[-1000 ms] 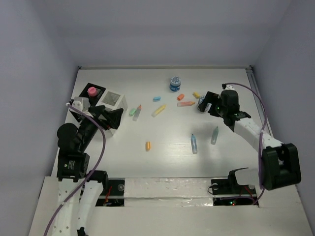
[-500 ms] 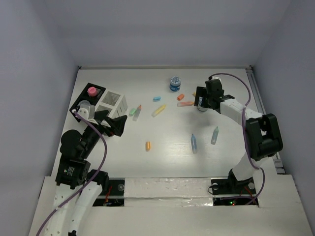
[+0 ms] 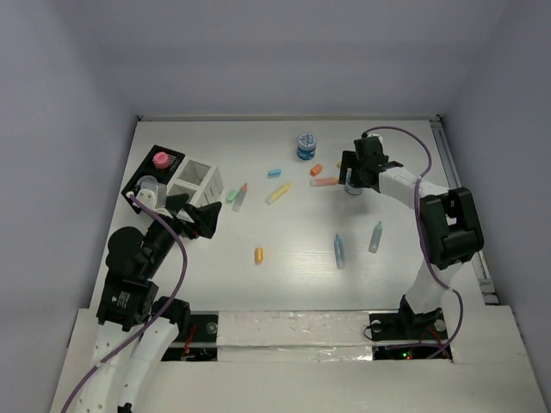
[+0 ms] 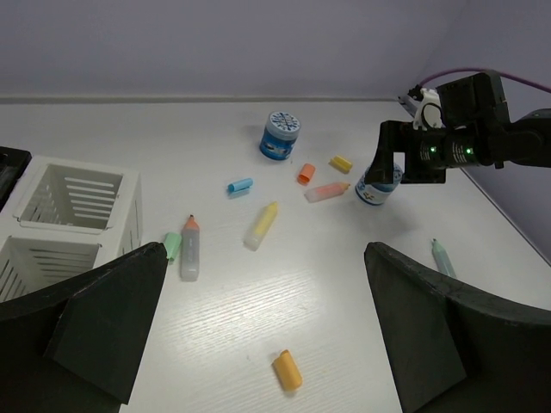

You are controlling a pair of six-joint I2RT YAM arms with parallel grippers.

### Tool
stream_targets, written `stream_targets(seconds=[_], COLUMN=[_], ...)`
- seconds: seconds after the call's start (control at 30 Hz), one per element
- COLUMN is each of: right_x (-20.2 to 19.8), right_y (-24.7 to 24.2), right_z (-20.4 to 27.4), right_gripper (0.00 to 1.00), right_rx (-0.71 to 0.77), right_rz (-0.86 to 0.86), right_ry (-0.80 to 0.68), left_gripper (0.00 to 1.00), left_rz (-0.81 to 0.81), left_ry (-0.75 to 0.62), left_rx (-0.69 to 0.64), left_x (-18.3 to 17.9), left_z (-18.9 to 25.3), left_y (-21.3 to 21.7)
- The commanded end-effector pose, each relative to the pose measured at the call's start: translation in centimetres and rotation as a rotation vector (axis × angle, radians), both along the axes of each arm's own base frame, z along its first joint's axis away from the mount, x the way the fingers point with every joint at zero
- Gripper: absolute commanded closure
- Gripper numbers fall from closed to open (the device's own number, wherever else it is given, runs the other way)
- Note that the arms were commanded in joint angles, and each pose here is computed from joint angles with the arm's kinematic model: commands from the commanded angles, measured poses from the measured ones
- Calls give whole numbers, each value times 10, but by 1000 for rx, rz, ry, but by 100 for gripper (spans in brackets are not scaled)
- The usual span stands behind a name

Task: Sort the stationery into containers
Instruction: Pick up the stationery from the center of the board.

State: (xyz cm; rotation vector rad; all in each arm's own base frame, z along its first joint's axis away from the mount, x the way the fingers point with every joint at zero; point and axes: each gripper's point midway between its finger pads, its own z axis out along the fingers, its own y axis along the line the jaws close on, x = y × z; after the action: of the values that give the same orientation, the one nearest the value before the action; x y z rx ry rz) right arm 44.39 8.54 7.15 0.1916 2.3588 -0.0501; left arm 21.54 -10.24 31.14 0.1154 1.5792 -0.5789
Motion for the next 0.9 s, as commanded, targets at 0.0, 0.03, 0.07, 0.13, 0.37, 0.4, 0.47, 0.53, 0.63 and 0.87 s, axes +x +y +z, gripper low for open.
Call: stream_targets(seconds=[0.0,0.03,0.07,0.13,0.37,0.4,0.47,0.53,0.63,0.87], right_x=[26,27,27,29,29,29,29,26,20,-7], right_y=[2,0,-1,-2,-5,-5,-6,-5,4,109], right_z=[27,27,28,30,30,33,38,55,87,199], right_gripper=[9,9,9,9,37,43,47,52,55,55], right_rx=[7,1,-6,-15,-27,-24,-28,-32,-40,175], right_rz=[-29,-35,-35,-40,-52,-51,-58,-58,-28,275], right_ry=[-93,-95,-95,-103,-102,-109,-116,-148,-208,-415], left_gripper=[1,1,1,1,1,1,1,1,1,1], left_rz=[11,14,13,14,13,13,13,19,36,175], left_ry=[-35,-33,-35,-32,-30,-31,-31,-32,-28,-10], left_rx=[-4,-5,-4,-3,-2,-3,-3,-5,-6,-24], left_x=[1,1,1,2,2,2,2,2,3,8], left_z=[8,7,8,7,6,6,6,7,7,8], left_y=[2,2,2,2,2,2,2,3,5,28])
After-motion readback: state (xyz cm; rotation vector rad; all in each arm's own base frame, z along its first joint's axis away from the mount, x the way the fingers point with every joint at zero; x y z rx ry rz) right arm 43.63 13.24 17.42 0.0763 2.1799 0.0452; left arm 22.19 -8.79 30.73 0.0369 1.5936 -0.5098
